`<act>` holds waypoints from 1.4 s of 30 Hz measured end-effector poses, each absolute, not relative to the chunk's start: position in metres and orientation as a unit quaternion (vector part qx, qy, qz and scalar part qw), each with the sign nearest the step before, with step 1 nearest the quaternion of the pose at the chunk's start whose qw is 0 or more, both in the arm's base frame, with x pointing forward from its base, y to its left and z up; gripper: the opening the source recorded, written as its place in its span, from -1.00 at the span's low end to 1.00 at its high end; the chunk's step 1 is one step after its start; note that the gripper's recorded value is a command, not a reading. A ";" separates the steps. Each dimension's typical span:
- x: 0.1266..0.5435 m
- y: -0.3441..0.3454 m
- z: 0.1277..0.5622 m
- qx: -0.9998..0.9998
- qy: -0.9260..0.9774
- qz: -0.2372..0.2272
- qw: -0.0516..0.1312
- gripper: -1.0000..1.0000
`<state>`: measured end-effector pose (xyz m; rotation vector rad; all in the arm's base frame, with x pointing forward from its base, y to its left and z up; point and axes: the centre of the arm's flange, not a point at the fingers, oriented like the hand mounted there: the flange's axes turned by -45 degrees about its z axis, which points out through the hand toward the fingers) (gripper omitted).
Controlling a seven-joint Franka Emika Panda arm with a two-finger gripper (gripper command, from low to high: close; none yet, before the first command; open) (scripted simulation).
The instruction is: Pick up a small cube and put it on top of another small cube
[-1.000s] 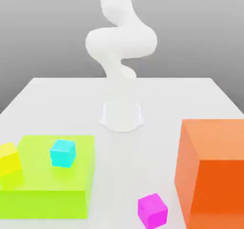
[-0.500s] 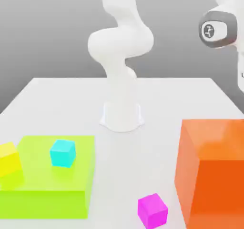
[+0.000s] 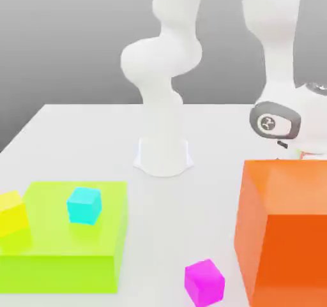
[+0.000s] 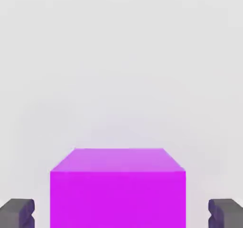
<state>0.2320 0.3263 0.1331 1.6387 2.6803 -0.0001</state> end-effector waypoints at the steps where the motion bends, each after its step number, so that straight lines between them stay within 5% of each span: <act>1: 0.232 0.326 0.133 0.522 0.853 0.000 0.000 -1.00; 5: 0.232 0.326 0.134 0.521 0.853 -0.001 0.000 -1.00; 12: 0.235 0.338 0.205 0.520 0.854 0.018 0.002 -1.00; 19: 0.379 0.317 0.346 0.655 0.740 0.148 0.037 -1.00; 23: 0.460 0.196 0.367 0.764 0.630 0.131 0.054 -1.00; 27: 0.496 0.070 0.375 0.845 0.521 0.104 0.058 -1.00; 32: 0.493 -0.073 0.381 0.916 0.390 0.074 0.053 -1.00; 37: 0.448 -0.202 0.380 0.965 0.258 0.043 0.034 -1.00; 42: 0.387 -0.299 0.315 0.989 0.148 0.004 -0.001 -1.00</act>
